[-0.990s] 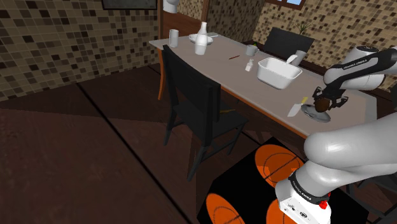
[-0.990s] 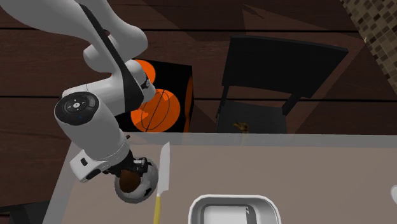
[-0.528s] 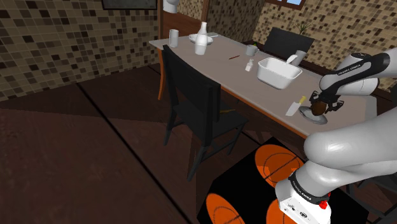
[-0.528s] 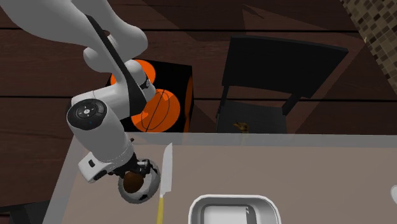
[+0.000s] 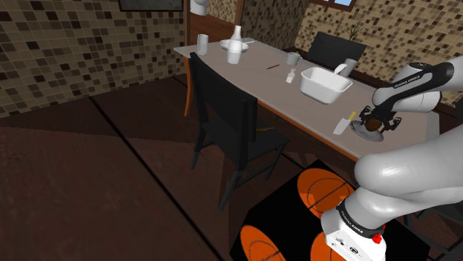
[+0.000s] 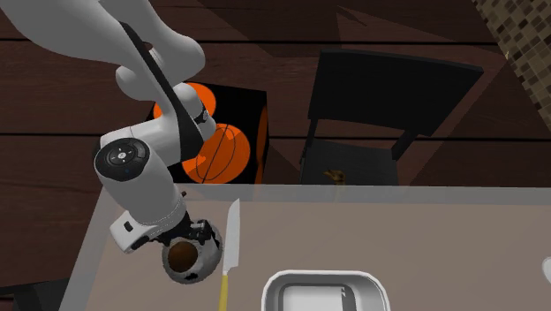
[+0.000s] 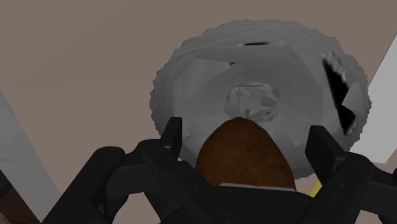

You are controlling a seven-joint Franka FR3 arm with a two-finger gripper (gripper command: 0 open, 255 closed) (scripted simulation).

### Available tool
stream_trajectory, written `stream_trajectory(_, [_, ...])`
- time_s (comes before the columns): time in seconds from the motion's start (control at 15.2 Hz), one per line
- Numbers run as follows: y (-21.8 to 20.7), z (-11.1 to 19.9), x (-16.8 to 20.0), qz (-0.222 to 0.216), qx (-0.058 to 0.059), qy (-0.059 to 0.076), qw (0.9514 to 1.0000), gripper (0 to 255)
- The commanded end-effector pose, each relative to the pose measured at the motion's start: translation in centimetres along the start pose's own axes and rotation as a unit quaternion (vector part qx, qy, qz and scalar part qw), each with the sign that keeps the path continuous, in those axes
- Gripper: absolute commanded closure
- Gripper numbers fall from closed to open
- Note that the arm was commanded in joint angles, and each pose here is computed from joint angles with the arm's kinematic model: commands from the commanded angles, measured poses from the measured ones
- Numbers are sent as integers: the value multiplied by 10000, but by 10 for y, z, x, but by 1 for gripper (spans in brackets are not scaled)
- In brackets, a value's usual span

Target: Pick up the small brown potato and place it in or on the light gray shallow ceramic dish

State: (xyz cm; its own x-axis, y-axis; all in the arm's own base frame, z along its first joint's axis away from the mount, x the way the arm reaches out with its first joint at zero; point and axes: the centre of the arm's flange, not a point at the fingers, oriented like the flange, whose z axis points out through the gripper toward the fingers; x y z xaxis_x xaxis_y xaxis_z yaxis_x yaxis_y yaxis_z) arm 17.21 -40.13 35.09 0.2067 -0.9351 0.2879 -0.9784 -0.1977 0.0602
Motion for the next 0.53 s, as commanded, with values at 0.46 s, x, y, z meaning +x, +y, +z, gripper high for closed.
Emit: stream_trajectory(0.46, [1,-49,0,0,-5,-10,10000,0])
